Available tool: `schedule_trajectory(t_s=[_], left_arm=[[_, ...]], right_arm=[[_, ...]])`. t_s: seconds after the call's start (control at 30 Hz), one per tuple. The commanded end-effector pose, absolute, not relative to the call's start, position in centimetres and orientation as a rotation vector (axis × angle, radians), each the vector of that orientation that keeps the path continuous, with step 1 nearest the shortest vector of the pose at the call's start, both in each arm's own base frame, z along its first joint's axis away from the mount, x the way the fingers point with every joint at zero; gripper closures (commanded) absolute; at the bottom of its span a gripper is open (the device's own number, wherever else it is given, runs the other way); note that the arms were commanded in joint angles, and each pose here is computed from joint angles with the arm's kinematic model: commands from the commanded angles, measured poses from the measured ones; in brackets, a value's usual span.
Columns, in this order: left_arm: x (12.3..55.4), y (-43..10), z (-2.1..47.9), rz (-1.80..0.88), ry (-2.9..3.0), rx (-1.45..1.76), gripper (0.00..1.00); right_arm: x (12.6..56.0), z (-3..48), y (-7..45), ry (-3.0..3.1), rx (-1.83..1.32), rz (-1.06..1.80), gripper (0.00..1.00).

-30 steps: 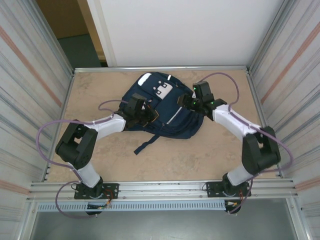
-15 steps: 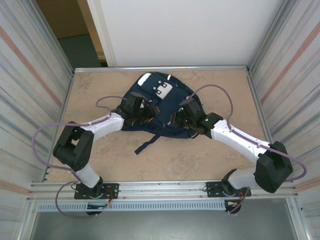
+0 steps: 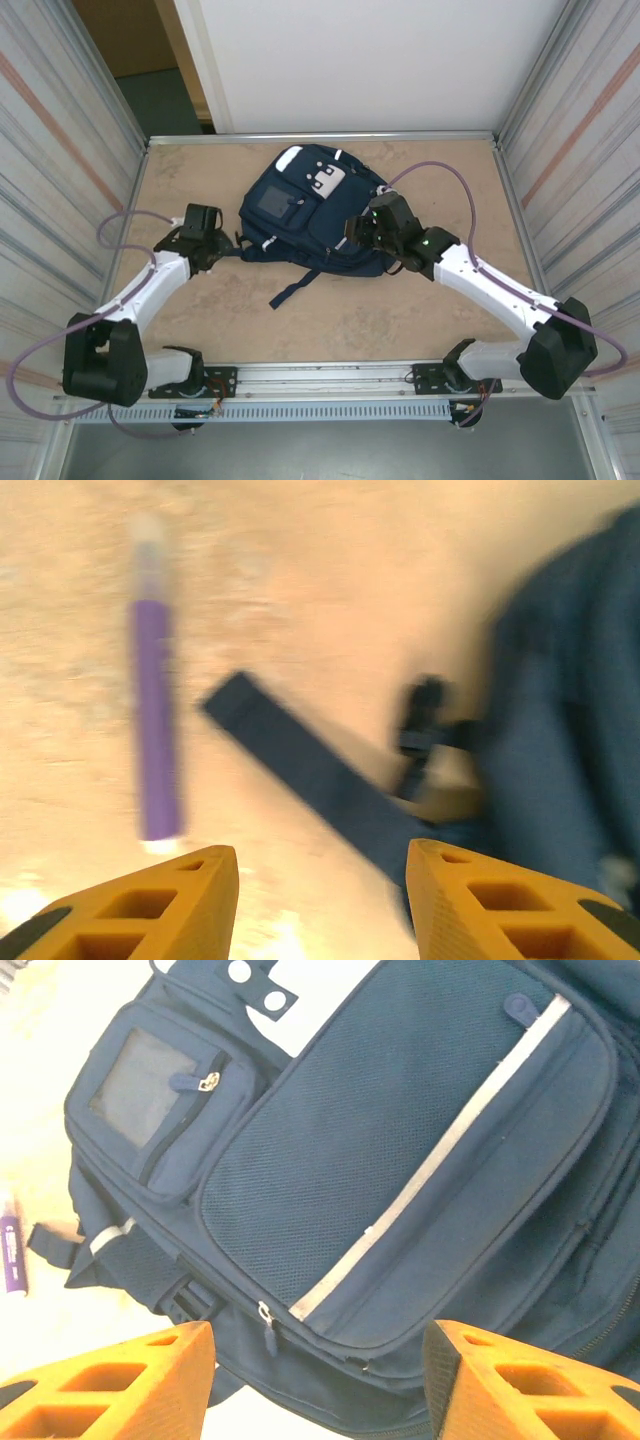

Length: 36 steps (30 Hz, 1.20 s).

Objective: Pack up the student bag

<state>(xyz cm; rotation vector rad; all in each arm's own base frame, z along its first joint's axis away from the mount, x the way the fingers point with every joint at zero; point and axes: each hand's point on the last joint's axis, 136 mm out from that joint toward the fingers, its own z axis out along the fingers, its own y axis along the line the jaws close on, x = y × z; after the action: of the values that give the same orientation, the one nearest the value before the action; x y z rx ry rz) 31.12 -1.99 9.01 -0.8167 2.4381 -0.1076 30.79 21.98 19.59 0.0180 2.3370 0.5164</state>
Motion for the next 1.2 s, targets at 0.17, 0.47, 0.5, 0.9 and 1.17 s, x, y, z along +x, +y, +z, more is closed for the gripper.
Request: schedule_trajectory(t_s=[0.17, 0.47, 0.5, 0.9, 1.17], left_arm=[[30.4, 1.7, 4.9, 0.114, 2.483, -0.921, 0.57], [29.9, 0.9, 0.0, 0.032, 2.62, -1.027, 0.67], [29.6, 0.8, -0.3, 0.021, 2.617, -1.029, 0.7], [29.3, -3.0, 4.9, -0.32, 2.586, -0.886, 0.8], [31.5, -14.4, 15.8, -0.792, 2.359, -0.184, 0.85]], right_arm=[[31.5, 20.1, 23.6, 2.345, -0.071, 0.584, 0.43], [31.5, 20.1, 23.5, 2.352, -0.049, 0.608, 0.43], [31.5, 20.1, 23.5, 2.352, -0.05, 0.609, 0.43], [32.4, 18.5, 25.4, 2.453, 0.007, 0.751, 0.42], [33.9, 19.4, 29.0, 2.482, 0.021, 1.059, 0.41]])
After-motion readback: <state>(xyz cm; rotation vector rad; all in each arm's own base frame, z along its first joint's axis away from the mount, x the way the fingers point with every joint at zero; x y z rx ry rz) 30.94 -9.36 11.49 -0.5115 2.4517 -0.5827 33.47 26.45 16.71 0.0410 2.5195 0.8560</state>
